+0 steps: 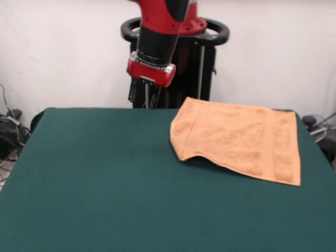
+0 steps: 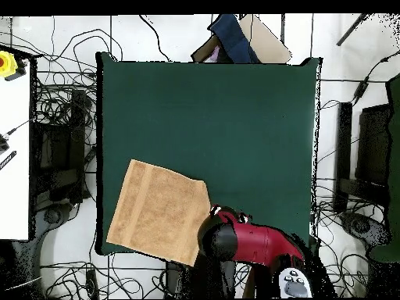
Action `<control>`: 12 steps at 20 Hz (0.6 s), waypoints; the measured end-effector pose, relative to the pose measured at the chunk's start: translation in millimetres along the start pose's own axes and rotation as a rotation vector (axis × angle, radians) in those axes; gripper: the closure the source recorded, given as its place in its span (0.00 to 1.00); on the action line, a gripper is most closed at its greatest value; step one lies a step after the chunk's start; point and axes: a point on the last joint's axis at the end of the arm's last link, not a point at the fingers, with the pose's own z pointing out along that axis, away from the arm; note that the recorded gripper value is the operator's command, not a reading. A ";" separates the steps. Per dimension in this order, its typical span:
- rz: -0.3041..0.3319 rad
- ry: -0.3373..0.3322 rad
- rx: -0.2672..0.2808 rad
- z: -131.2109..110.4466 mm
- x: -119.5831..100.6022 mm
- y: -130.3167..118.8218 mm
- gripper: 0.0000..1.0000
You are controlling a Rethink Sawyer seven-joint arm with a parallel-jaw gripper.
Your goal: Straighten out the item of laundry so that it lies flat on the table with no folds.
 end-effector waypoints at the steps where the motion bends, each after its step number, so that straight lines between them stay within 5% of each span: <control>1: -0.006 -0.008 0.005 -0.2 0.4 -0.5 0.00; 8: -0.044 -0.158 0.020 1.5 -3.6 -10.2 0.00; 12: -0.017 -0.184 0.004 16.3 -4.6 -3.8 0.00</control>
